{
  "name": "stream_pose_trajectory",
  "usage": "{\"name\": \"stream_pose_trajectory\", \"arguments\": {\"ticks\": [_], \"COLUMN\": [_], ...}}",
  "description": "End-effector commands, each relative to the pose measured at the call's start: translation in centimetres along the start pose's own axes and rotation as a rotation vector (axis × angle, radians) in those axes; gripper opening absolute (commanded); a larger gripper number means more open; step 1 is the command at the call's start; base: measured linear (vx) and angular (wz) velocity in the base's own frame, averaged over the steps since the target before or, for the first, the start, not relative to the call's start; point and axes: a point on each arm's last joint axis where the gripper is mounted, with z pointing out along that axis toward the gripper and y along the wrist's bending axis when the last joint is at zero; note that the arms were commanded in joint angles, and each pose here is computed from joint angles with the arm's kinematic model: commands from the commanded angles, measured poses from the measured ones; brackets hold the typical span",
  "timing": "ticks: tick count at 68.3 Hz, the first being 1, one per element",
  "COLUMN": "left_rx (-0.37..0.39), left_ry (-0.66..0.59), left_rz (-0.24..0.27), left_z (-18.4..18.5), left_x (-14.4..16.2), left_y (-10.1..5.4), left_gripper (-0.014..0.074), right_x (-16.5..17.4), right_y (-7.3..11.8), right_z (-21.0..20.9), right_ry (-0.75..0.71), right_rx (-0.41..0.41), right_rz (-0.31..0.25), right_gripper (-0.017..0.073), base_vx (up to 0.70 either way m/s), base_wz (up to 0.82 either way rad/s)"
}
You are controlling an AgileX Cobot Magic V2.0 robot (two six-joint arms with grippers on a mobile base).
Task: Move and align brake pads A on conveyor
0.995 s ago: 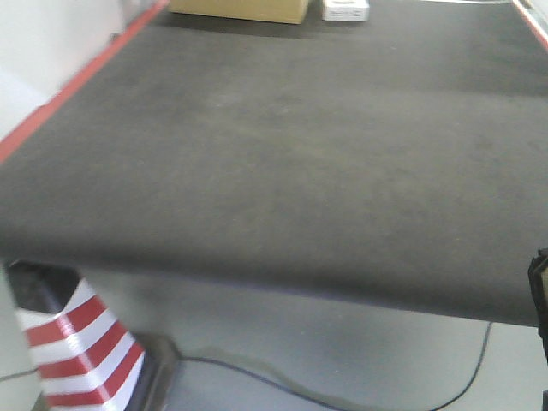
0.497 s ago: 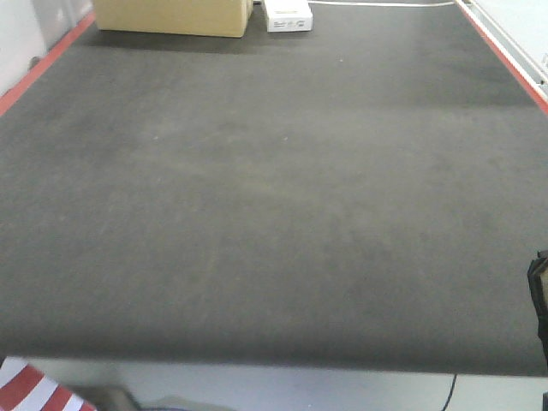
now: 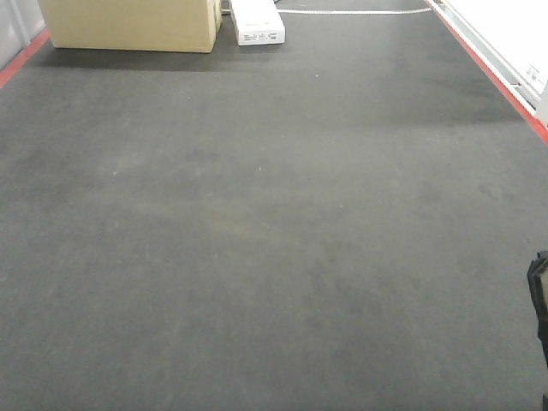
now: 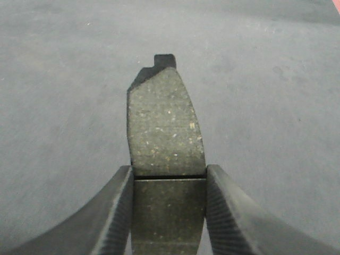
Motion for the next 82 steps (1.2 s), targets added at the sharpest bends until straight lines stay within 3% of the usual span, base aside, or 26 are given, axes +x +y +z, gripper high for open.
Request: {"name": "stream_pose_trajectory", "arguments": {"ticks": [1, 82], "left_rx": [0.003, 0.004], "left_ry": [-0.121, -0.151], "left_rz": [-0.009, -0.007], "left_z": [-0.26, -0.31], "left_x": [-1.8, -2.1], "left_y": [-0.06, -0.07], "left_gripper": [0.0104, 0.0106], "right_x": [-1.65, -1.65], "right_y": [-0.22, -0.22], "right_z": [-0.42, -0.42], "right_ry": [-0.108, -0.108], "right_rx": [0.018, 0.018], "right_rz": [0.004, 0.004], "right_gripper": [0.0004, 0.0004], "base_vx": [0.16, 0.03], "base_wz": [-0.02, 0.0]}}
